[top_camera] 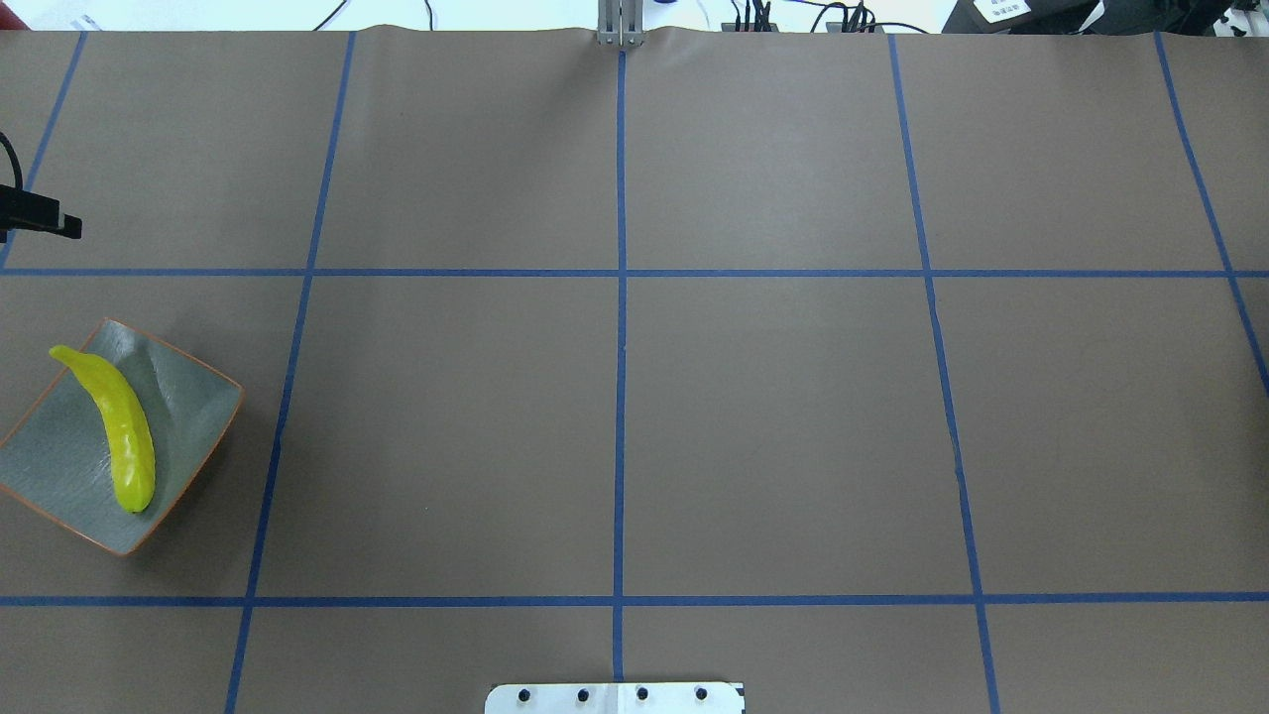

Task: Transfer all bananas from basket to plate

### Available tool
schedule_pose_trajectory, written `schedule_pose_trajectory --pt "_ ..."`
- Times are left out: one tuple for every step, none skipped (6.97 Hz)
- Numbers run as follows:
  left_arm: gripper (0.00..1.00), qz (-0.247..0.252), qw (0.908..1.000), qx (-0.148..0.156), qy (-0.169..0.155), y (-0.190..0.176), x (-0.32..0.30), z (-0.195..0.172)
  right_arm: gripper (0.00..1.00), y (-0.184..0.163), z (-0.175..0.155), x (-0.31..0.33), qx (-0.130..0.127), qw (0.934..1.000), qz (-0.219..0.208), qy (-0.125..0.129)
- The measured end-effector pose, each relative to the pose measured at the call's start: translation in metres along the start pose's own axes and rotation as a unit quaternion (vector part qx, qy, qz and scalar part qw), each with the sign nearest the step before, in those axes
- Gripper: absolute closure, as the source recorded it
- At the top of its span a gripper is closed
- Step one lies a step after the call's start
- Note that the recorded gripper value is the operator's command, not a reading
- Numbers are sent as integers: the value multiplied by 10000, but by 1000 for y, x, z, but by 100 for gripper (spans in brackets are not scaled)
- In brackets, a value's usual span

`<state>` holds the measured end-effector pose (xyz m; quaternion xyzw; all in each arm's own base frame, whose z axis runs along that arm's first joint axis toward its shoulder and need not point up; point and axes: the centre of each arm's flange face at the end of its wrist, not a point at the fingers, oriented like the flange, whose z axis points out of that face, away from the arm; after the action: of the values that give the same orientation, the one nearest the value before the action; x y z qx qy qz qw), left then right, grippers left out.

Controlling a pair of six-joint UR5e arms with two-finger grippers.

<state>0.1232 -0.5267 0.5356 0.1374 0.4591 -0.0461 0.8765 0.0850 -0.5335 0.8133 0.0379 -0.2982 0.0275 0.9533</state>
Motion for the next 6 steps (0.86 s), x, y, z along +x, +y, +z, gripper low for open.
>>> schedule_pose_trajectory --pt "0 1 10000 -2 1 0 0 0 4 -2 0 0 -6 10000 2 0" --pt "0 3 10000 -6 1 0 0 0 6 -2 2 0 -28 10000 13 0" --pt "0 5 10000 -8 2 0 1 1 12 -1 4 1 -49 10000 17 -1" --pt "0 6 10000 -10 2 1 1 1 26 -1 6 0 -67 10000 18 -1" --pt "0 7 10000 -11 2 1 1 1 38 0 7 0 -81 10000 16 -6" --pt "0 11 10000 -11 2 0 1 1 48 0 8 -1 -90 10000 13 -14"
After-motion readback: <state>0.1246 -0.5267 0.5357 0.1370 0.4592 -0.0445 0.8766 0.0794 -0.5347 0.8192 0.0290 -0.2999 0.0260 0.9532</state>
